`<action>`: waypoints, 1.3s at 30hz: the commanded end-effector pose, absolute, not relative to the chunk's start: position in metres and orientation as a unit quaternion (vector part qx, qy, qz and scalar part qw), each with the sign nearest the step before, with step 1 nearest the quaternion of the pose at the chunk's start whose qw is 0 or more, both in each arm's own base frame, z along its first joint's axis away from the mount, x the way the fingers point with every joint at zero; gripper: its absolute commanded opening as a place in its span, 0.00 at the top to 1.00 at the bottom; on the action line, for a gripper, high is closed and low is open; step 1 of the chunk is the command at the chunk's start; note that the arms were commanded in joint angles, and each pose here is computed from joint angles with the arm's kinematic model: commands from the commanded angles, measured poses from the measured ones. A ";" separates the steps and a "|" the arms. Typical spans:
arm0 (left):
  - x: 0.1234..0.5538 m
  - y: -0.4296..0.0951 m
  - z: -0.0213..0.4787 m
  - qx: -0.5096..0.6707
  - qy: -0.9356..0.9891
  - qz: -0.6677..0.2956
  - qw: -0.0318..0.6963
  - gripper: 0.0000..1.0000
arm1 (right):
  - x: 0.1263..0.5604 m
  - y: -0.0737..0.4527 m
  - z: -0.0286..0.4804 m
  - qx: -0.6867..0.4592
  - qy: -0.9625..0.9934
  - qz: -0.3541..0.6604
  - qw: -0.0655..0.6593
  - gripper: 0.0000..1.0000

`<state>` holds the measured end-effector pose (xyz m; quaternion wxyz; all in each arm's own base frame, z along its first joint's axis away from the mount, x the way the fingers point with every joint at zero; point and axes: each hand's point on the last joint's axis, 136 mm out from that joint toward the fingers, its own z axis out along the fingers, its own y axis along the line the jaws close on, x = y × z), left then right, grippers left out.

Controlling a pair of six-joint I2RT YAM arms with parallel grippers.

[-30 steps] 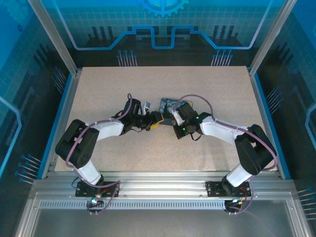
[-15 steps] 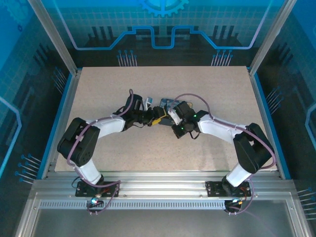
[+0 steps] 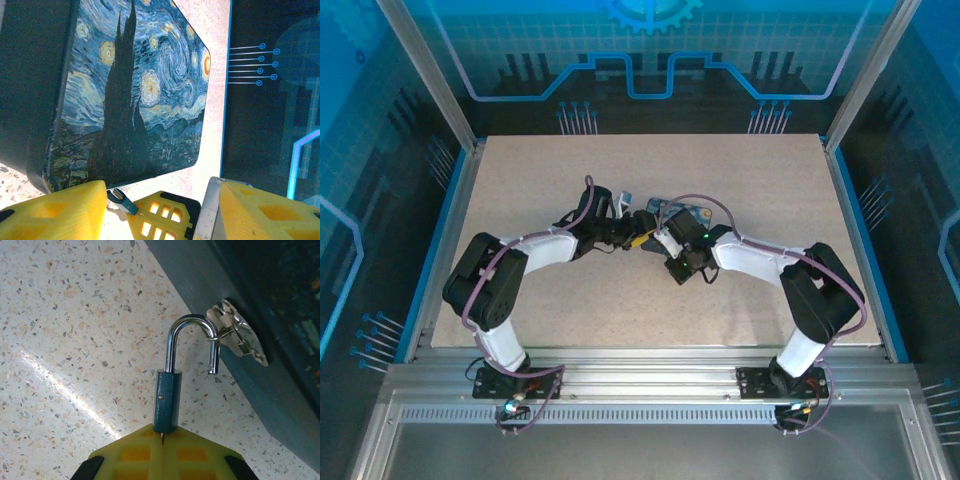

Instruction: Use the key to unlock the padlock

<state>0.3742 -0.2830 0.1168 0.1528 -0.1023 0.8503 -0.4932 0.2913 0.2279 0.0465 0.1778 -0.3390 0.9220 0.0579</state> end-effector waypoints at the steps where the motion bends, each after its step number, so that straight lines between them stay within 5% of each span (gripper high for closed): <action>1: 0.383 -0.280 0.112 -0.103 0.854 -0.483 0.163 0.39 | 0.290 0.231 0.050 -0.357 0.916 0.051 0.175 1.00; 27: 0.303 -0.248 0.092 -0.100 0.878 -0.456 0.109 0.35 | 0.290 0.222 0.057 -0.414 0.888 0.023 0.200 1.00; 39: 0.302 -0.248 0.092 -0.100 0.880 -0.453 0.105 0.35 | 0.287 0.219 0.043 -0.439 0.880 0.003 0.182 1.00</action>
